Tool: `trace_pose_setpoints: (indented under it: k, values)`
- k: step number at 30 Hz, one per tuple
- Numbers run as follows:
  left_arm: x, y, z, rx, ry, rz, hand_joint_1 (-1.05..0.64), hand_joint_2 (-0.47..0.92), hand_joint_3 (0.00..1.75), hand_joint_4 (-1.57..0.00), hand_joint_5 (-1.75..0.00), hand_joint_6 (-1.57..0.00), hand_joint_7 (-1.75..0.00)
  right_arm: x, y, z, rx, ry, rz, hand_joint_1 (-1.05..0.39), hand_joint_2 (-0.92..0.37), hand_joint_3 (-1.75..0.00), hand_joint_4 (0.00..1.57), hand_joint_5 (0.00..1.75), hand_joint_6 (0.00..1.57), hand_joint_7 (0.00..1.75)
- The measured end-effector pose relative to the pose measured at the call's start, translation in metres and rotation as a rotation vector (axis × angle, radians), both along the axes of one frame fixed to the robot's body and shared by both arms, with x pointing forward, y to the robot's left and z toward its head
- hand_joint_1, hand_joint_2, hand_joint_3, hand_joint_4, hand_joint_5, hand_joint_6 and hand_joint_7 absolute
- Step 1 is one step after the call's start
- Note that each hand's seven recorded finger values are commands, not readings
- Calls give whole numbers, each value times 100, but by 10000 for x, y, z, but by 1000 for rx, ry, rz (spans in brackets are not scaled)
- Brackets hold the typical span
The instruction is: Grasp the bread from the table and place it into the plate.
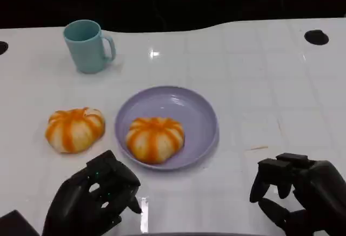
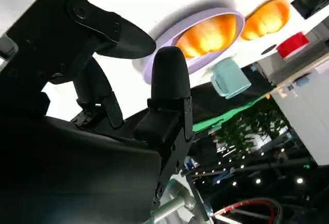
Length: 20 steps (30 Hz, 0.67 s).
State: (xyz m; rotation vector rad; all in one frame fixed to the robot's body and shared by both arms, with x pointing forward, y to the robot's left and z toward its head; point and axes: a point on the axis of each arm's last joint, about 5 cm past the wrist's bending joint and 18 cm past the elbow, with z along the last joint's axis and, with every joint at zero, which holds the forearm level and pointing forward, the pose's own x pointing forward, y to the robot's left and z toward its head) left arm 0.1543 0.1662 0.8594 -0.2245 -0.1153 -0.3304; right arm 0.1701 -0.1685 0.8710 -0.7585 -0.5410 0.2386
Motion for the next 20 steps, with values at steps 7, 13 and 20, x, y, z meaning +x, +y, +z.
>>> trace_pose_setpoints:
  k: [7, 13, 20]
  values:
    - [6, 3, -20, -5, -5, -1, -56, 92, 32, -63, -175, -57, -149, 7, 0, -41, -4, -5, -15, -17, -24, -121, 85, 171, 77, 137]
    - [15, 16, -20, -3, -8, 1, -54, 92, 32, -64, -175, -58, -149, 11, 14, -48, -6, -13, -19, -17, -23, -121, 87, 166, 79, 133]
    - [15, 18, -25, -1, -8, -2, -56, 92, 31, -64, -175, -58, -149, 11, 26, -54, -7, -9, -18, -17, -22, -120, 88, 165, 80, 130]
